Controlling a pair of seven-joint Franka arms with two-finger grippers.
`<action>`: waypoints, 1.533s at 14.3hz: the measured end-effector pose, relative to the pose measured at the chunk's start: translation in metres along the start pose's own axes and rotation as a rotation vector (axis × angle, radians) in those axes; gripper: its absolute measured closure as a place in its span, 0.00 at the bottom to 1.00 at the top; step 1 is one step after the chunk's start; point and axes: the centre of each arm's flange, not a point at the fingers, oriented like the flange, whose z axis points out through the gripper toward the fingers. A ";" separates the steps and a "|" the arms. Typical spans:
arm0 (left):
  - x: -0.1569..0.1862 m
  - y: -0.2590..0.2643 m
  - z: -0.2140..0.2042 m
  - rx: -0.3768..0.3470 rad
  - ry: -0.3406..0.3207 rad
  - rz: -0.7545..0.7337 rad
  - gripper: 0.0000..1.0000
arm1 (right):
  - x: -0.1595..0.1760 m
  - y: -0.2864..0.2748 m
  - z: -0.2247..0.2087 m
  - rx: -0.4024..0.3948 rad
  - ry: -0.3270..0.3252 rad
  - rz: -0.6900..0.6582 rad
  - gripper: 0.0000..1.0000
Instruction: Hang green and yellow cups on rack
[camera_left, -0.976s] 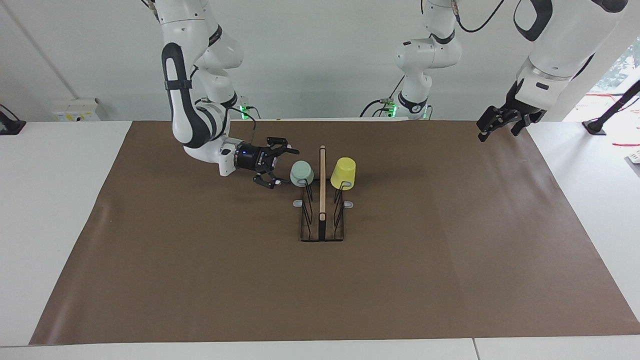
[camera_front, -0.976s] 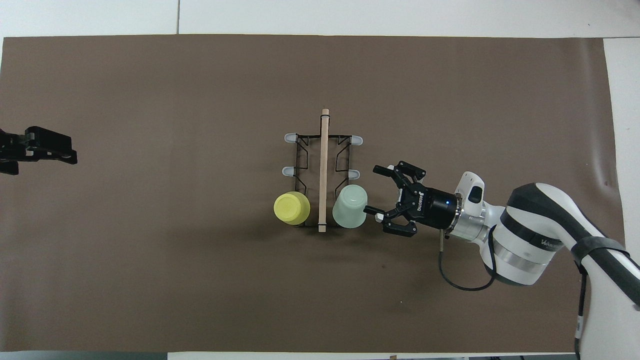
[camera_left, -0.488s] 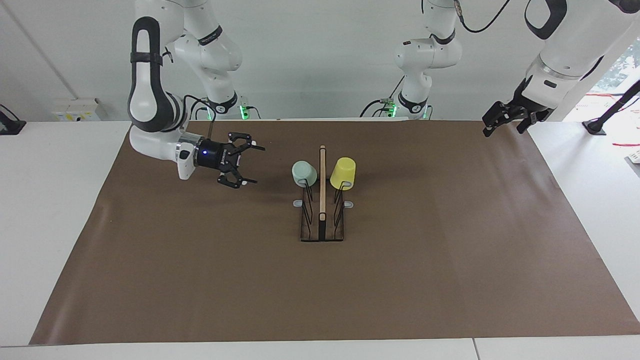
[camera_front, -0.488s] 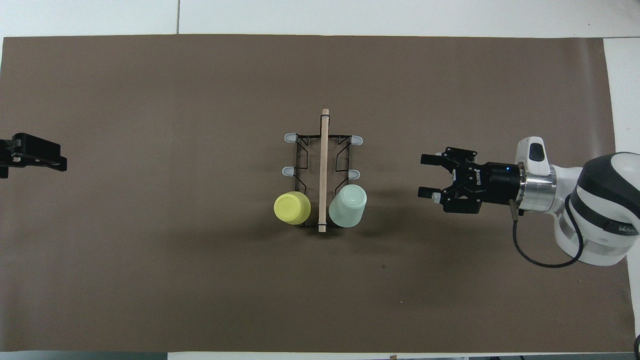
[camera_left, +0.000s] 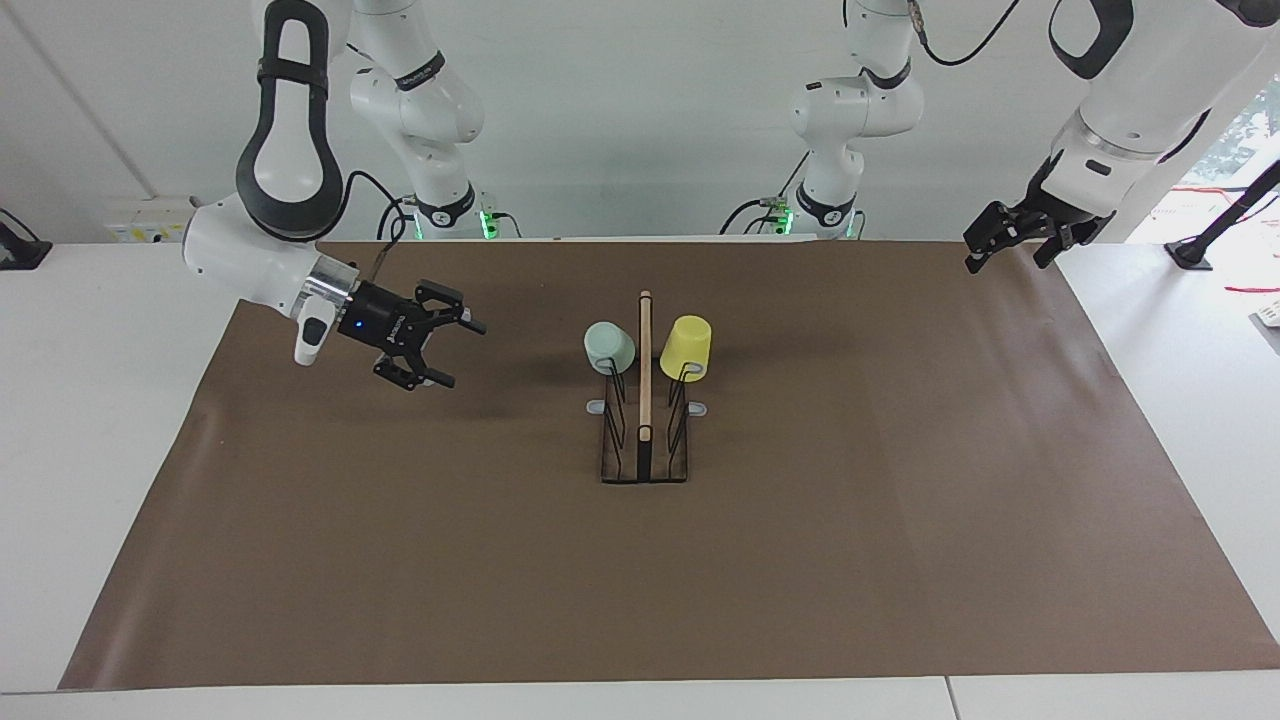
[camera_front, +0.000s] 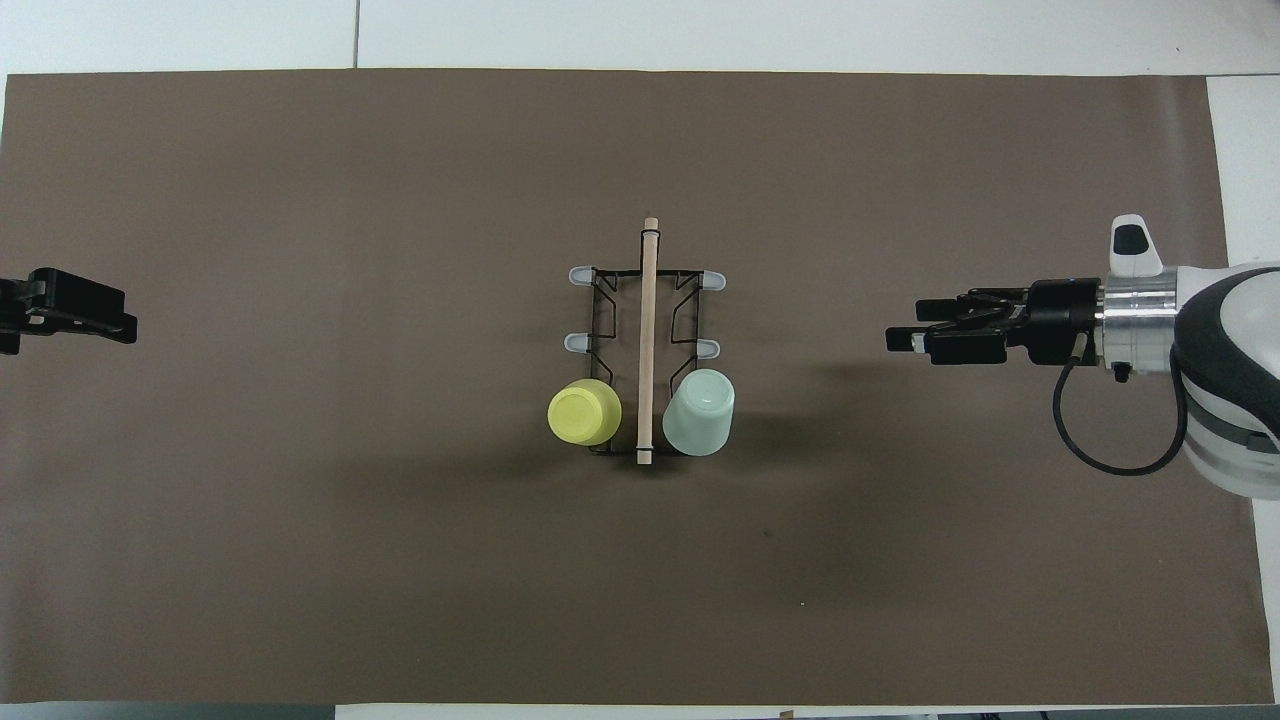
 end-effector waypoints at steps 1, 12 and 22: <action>0.000 0.003 0.000 0.000 0.000 0.006 0.00 | 0.006 -0.003 -0.009 -0.084 -0.063 0.011 0.00; 0.000 0.010 0.000 0.001 -0.001 0.017 0.00 | 0.040 -0.082 -0.122 -0.650 -0.314 0.320 0.00; 0.005 0.009 0.007 0.005 0.027 0.018 0.00 | 0.021 -0.092 -0.142 -0.698 -0.359 0.464 0.00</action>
